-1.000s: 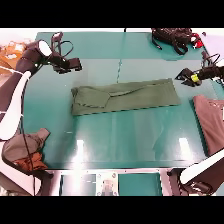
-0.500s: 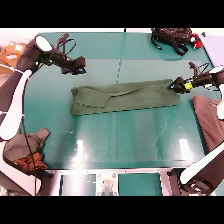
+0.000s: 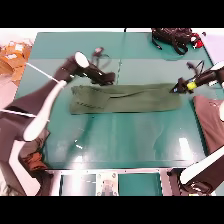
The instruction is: Fold the shirts.
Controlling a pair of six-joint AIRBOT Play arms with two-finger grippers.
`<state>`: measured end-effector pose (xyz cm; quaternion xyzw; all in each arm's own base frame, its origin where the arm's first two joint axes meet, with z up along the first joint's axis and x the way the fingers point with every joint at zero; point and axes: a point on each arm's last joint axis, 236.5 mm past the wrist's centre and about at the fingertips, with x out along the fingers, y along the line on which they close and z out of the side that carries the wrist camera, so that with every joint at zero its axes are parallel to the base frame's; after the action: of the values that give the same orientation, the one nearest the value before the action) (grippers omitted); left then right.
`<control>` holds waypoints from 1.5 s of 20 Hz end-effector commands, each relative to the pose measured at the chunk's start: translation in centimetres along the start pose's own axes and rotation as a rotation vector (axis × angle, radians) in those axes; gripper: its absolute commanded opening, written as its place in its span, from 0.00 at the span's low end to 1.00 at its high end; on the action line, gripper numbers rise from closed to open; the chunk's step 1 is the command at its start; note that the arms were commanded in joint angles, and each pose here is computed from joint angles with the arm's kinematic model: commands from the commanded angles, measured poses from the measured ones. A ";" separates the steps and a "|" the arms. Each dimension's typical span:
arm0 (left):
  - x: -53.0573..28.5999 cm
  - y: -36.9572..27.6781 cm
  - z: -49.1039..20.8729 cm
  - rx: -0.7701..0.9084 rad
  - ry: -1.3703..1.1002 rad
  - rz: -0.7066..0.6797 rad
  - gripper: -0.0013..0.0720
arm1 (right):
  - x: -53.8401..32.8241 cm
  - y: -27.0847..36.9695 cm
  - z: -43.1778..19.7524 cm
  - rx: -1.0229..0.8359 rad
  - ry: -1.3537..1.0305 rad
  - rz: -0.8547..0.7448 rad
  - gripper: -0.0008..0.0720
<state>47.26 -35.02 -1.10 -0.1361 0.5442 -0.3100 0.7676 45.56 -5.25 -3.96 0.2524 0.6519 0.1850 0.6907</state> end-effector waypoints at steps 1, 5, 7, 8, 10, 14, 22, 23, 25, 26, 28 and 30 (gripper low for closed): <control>6.8 -4.1 -3.2 0.065 0.031 -0.031 0.05 | -5.1 8.2 -1.7 -0.069 -0.033 0.121 0.04; 10.2 -7.6 -4.9 0.095 0.022 -0.076 0.05 | -8.5 15.9 -4.0 -0.160 -0.073 0.137 0.04; 11.0 -8.3 -5.1 0.078 0.015 -0.095 0.05 | -8.4 18.9 -5.1 -0.220 -0.061 0.141 0.04; 11.2 -8.2 -5.1 0.072 0.016 -0.097 0.05 | -8.1 20.1 -5.5 -0.248 -0.052 0.141 0.04; 11.7 -7.8 -5.6 0.058 0.034 -0.094 0.05 | -7.3 22.1 -6.3 -0.293 -0.029 0.152 0.04; 9.8 -7.3 -6.7 0.073 0.143 -0.094 0.05 | -6.2 23.3 -6.1 -0.319 -0.031 0.154 0.04; -9.5 7.0 -1.5 0.130 0.264 0.358 0.05 | -2.3 30.1 -5.8 -0.349 -0.063 0.216 0.04; -12.4 8.6 -0.6 0.114 0.232 0.408 0.05 | -0.8 31.7 -5.8 -0.359 -0.074 0.228 0.04; -18.1 10.6 1.2 0.084 0.144 0.459 0.05 | 2.7 34.8 -5.9 -0.351 -0.105 0.252 0.04; -20.7 11.5 2.0 0.071 0.095 0.472 0.05 | 5.0 36.6 -5.8 -0.358 -0.136 0.265 0.04; -24.9 13.0 3.1 0.063 0.017 0.499 0.05 | 10.4 39.9 -5.8 -0.372 -0.187 0.287 0.04; -27.6 14.3 3.2 0.048 -0.020 0.518 0.05 | 17.1 43.3 -6.6 -0.389 -0.229 0.304 0.04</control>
<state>49.07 -12.57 10.14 0.0210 0.5660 -0.1519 0.8100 42.60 32.23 10.59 0.2122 0.5271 0.3827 0.7285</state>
